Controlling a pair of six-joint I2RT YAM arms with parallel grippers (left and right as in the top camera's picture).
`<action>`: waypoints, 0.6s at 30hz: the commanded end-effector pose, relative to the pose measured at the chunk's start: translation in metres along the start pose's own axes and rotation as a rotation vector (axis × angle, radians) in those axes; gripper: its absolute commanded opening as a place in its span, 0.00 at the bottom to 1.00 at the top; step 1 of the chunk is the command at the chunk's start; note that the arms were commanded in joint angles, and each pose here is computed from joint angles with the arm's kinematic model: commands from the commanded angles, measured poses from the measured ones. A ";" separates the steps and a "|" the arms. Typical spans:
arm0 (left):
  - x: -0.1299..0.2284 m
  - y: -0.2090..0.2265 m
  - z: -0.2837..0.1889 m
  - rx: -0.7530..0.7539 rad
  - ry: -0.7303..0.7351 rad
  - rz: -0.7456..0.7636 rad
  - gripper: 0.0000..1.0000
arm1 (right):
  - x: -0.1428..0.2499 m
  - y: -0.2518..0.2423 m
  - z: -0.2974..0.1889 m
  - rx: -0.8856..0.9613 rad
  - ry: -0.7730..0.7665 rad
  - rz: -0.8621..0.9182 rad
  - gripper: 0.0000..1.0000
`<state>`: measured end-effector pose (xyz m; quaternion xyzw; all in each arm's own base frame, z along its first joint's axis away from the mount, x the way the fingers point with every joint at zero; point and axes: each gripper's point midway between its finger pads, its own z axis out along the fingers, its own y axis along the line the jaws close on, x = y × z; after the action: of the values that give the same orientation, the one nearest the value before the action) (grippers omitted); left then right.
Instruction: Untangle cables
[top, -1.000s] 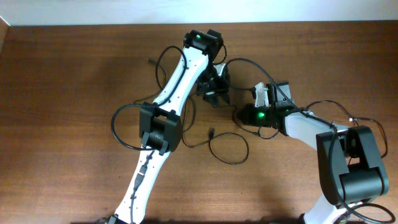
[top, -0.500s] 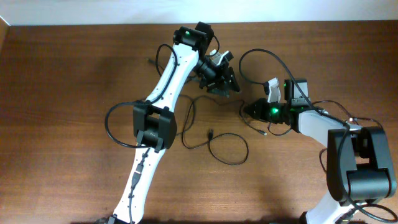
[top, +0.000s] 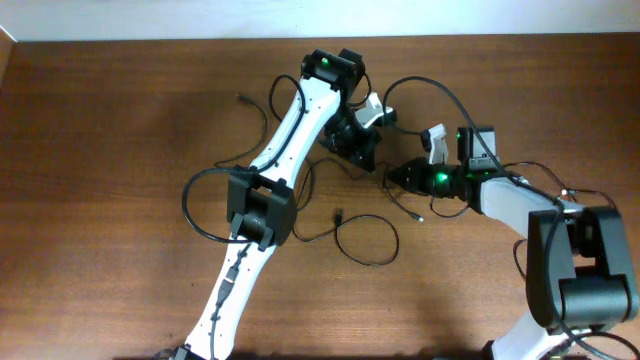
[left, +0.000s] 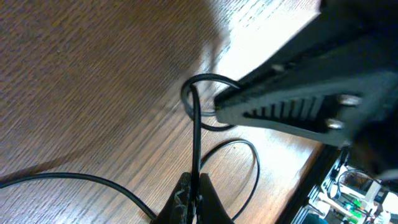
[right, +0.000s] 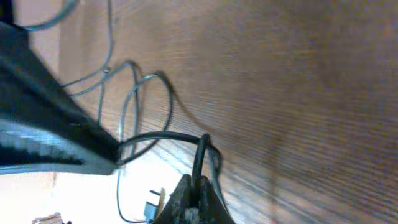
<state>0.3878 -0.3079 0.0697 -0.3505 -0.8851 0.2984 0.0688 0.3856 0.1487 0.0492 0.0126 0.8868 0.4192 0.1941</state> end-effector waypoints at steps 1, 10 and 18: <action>0.000 0.005 -0.002 -0.011 -0.003 0.008 0.00 | -0.020 0.037 -0.018 -0.067 -0.056 -0.098 0.04; -0.001 -0.008 0.002 0.077 -0.010 -0.005 0.00 | -0.046 0.088 -0.072 -0.097 -0.201 -0.238 0.04; -0.001 -0.007 0.001 0.077 -0.011 -0.006 0.00 | -0.065 0.154 -0.165 -0.119 -0.447 -0.439 0.04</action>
<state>0.3782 -0.3250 0.0853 -0.3401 -0.8645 0.3621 0.0766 0.3787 0.1175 0.2253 -0.0564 0.8157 0.4094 0.4046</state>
